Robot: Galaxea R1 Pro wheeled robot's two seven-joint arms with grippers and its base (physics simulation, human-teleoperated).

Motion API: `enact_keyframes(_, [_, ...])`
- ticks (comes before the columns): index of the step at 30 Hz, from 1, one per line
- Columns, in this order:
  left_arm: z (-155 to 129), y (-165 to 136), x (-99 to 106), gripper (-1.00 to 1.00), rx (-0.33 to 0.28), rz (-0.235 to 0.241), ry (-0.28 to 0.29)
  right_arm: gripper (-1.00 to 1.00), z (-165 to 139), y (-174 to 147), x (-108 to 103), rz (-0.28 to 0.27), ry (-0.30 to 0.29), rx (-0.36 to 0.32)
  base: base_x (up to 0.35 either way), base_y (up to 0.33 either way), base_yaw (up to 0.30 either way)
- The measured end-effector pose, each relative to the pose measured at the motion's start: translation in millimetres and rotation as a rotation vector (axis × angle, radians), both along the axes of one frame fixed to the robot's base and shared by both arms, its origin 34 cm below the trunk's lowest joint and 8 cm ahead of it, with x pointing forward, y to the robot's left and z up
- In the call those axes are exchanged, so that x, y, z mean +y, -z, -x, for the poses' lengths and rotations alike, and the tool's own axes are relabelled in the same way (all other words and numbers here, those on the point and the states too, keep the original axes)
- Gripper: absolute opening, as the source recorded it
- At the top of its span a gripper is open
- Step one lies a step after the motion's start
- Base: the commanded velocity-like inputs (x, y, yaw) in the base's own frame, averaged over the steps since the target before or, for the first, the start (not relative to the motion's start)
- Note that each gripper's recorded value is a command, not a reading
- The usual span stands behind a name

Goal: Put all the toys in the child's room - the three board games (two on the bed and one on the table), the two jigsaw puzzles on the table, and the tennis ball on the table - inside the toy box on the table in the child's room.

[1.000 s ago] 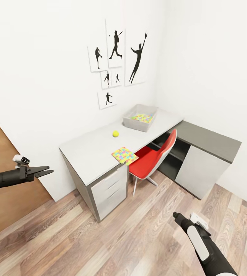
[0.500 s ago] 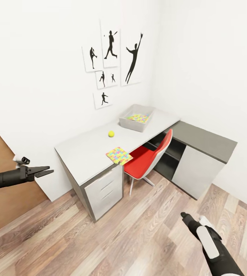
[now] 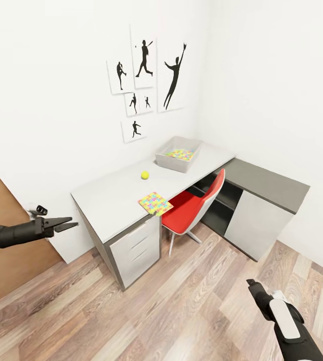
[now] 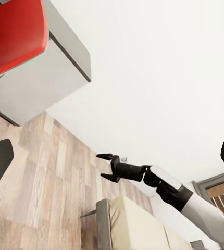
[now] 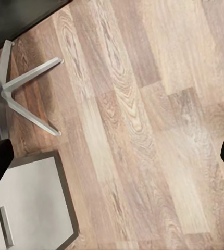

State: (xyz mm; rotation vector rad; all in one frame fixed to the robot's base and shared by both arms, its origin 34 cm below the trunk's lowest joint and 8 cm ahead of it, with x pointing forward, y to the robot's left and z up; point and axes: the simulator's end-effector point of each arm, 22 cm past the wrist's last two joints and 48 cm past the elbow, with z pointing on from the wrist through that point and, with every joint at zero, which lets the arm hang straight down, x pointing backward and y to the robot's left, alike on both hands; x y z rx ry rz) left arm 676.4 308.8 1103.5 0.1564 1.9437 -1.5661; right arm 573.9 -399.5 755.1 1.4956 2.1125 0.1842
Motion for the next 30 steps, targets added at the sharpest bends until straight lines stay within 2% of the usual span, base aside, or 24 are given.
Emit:
enact_keyframes(3, [-0.7, 3.1, -21.0, 1.00, 0.007, 0.039, 0.022, 1.00, 0.0, 0.1, 0.2, -0.001, -0.001, 0.000, 0.000, 0.000, 0.000])
enact_keyframes(6, [-0.9, 7.1, -54.5, 1.00, 0.015, 0.101, 0.055, 1.00, 0.9, 0.9, 0.7, -0.002, 0.000, 0.004, 0.000, 0.000, 0.000])
enact_keyframes(8, [0.0, 12.6, -84.0, 1.00, 0.033, 0.151, 0.084, 1.00, 1.6, 1.4, 0.8, -0.002, 0.002, 0.006, 0.000, 0.000, 0.000])
enact_keyframes(10, [-1.3, 26.6, -110.5, 1.00, 0.067, 0.164, 0.087, 1.00, 1.8, 1.7, 0.9, -0.002, 0.002, 0.007, 0.000, 0.000, 0.000])
enact_keyframes(11, [-1.5, 30.9, -117.3, 1.00, 0.077, 0.164, 0.086, 1.00, 1.8, 1.7, 1.0, -0.002, 0.002, 0.007, 0.000, 0.000, 0.000])
enact_keyframes(12, [-0.9, 43.8, -138.4, 1.00, 0.108, 0.168, 0.085, 1.00, 2.0, 1.7, 0.8, -0.002, 0.002, 0.008, 0.000, 0.000, 0.000])
enact_keyframes(13, [-0.3, 47.7, -148.9, 1.00, 0.119, 0.174, 0.088, 1.00, 1.9, 1.8, 1.0, -0.002, 0.002, 0.008, 0.000, 0.000, 0.000])
enact_keyframes(15, [4.8, 62.7, -188.8, 1.00, 0.161, 0.190, 0.097, 1.00, 2.2, 1.9, 0.9, -0.002, 0.002, 0.008, 0.000, 0.000, 0.000])
enact_keyframes(16, [6.3, 65.9, -200.1, 1.00, 0.171, 0.194, 0.100, 1.00, 2.2, 2.0, 1.0, -0.002, 0.002, 0.008, 0.000, 0.000, 0.000])
enact_keyframes(18, [10.9, 79.9, -238.4, 1.00, 0.211, 0.186, 0.100, 1.00, 2.4, 2.1, 1.0, -0.002, 0.002, 0.009, 0.000, 0.000, 0.000])
enact_keyframes(22, [16.9, 101.6, -285.3, 1.00, 0.273, 0.144, 0.083, 1.00, 2.3, 2.1, 0.9, -0.002, 0.003, 0.008, 0.000, 0.000, 0.000])
enact_keyframes(25, [21.2, 111.8, -307.2, 1.00, 0.304, 0.121, 0.074, 1.00, 2.3, 2.1, 0.9, -0.002, 0.003, 0.008, 0.000, 0.000, 0.000])
enact_keyframes(27, [21.7, 117.5, -314.6, 1.00, 0.311, 0.103, 0.062, 1.00, 2.3, 2.1, 0.9, -0.002, 0.004, 0.008, 0.000, 0.000, 0.000])
enact_keyframes(30, [16.3, 123.0, -321.0, 1.00, 0.282, 0.076, 0.026, 1.00, 2.2, 2.1, 1.3, -0.002, 0.004, 0.008, 0.000, 0.000, 0.000])
